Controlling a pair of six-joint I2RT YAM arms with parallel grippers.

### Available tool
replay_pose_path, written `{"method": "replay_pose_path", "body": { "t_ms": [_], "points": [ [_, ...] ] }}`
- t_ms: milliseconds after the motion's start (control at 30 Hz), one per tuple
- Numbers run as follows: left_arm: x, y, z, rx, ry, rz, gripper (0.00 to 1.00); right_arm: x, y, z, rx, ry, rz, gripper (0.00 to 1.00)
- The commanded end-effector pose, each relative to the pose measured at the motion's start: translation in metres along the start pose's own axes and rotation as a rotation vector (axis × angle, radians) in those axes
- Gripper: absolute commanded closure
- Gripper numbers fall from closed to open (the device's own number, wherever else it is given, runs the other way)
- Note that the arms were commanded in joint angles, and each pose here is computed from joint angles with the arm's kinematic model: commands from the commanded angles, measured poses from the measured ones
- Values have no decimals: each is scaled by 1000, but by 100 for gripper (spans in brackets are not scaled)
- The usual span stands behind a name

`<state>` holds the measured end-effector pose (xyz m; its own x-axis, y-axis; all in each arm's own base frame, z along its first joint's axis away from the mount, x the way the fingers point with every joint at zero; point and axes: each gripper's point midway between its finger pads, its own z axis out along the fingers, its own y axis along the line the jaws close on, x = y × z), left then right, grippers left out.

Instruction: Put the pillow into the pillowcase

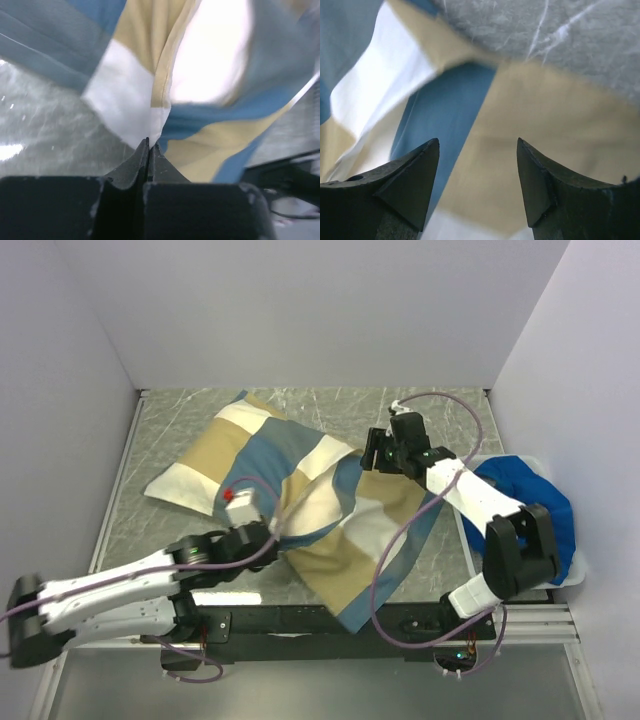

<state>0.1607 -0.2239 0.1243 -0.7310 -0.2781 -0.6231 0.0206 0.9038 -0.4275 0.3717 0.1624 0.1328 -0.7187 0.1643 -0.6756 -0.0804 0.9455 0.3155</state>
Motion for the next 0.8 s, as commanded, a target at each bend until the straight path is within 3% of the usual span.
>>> {"method": "replay_pose_path", "body": {
  "t_ms": [0,167,433,633,700,733,767],
  "points": [
    [-3,31,-22,3,-37,-215,99,-24,27,19,-141,-21,-62,30],
    [-18,42,-39,38,-99,-309,99,8,33,27,-208,17,-62,32],
    [-37,43,-53,37,-156,-313,99,35,29,26,-198,16,-47,32],
    [-61,44,-70,33,-226,-297,99,7,32,64,-129,21,-45,35],
    [-86,42,-88,42,-297,-302,99,4,28,77,-76,81,-52,54],
    [-96,41,-95,46,-328,-300,99,-17,33,87,-62,61,-50,64],
    [-105,41,-101,38,-357,-280,99,-27,32,89,-33,51,-43,91]
  ]
}}
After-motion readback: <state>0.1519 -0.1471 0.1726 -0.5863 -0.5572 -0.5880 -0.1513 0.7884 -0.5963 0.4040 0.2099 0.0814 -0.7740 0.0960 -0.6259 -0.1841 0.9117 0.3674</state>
